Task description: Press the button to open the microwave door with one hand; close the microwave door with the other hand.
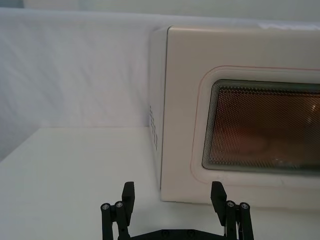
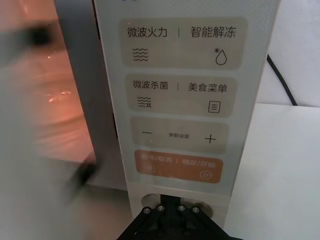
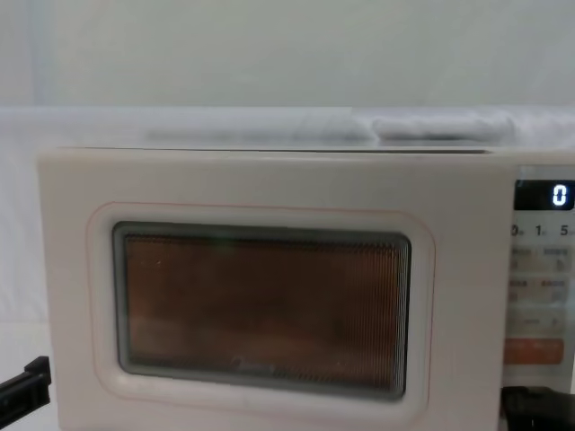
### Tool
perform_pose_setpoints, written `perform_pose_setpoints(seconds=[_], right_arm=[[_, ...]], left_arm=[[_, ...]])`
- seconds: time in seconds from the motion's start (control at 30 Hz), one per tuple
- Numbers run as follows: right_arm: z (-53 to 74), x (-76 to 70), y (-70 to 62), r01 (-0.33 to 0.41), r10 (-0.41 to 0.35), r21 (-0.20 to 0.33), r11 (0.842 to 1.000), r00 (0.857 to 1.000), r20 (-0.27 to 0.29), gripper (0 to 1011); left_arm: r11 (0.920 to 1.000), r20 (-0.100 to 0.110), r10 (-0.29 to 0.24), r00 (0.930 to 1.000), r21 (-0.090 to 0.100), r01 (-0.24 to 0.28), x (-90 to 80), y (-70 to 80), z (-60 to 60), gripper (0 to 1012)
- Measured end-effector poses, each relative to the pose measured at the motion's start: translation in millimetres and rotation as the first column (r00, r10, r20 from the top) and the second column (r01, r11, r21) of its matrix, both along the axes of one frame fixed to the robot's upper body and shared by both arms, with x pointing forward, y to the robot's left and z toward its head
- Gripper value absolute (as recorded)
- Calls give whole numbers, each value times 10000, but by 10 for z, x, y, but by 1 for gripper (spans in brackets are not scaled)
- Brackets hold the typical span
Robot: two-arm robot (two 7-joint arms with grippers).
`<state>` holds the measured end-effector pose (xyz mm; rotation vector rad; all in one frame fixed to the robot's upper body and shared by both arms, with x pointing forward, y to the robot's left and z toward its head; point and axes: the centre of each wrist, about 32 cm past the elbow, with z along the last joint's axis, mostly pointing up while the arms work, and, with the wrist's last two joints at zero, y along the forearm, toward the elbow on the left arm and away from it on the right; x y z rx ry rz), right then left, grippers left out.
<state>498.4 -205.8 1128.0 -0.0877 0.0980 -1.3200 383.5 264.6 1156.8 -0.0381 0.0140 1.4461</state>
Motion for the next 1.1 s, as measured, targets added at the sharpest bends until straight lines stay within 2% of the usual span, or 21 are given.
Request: perform_pose_setpoints(seconds=[0.5, 1.1], right_arm=[[6, 3, 16, -15, 15, -47, 10000, 10000, 34, 0], [-16, -151, 77, -196, 195, -89, 9998, 9997, -154, 0]], left_arm=[[10000, -1, -1, 10000, 0, 1, 0, -1, 0, 1001], [10000, -2, 1, 10000, 0, -1, 0, -1, 0, 1001]])
